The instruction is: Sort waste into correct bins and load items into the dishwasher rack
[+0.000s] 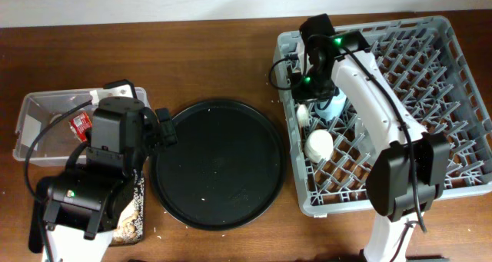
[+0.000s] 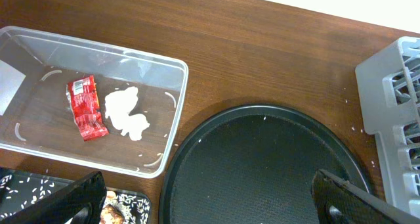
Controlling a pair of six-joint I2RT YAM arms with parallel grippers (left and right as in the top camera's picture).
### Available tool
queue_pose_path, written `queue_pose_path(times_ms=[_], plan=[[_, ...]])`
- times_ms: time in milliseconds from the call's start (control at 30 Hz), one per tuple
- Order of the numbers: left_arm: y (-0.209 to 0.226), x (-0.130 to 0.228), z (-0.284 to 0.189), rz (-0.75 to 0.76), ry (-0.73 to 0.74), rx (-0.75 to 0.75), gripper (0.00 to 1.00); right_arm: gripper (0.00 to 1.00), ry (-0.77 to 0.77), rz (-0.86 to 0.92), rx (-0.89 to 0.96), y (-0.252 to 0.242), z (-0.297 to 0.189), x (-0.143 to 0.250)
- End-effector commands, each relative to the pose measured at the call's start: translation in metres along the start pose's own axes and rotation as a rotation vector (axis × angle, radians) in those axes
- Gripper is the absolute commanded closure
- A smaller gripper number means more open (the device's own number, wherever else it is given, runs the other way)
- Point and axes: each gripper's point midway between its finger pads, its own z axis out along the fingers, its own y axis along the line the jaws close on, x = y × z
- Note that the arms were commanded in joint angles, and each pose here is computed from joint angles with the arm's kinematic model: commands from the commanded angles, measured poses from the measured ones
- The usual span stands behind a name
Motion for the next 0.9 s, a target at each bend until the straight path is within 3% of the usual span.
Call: queue_pose_path(times_ms=[0,133,233,433,500,533,667,867], plan=[[0.002,-0.006,-0.004,0.001,-0.02,-0.009,0.01,0.62,-0.005,-0.003,0.001,0.001,-0.001,-0.002],[0.002,-0.006,-0.004,0.001,-0.02,-0.009,0.01,0.6,-0.004,0.021,0.005,-0.007,-0.02,0.002],[0.002,-0.006,-0.004,0.001,-0.02,-0.009,0.01,0.6,-0.057,0.016,-0.001,-0.003,-0.066,0.002],[0.002,-0.006,-0.004,0.001,-0.02,-0.009,0.01,0.6,-0.317,-0.011,-0.035,0.01,-0.207,0.033],[0.002,-0.006,-0.004,0.001,-0.02,-0.009,0.01,0.49,-0.397,-0.019,-0.043,0.011,-0.242,0.053],[0.002,-0.006,-0.004,0.001,-0.02,-0.009,0.01,0.01,-0.471,-0.027,-0.05,0.012,-0.273,0.077],[0.002,-0.006,-0.004,0.001,-0.02,-0.009,0.01,0.01,-0.707,-0.051,-0.074,0.014,-0.345,0.137],[0.002,-0.006,-0.004,0.001,-0.02,-0.009,0.01,0.01,-0.902,-0.071,-0.094,0.013,-0.392,0.198]])
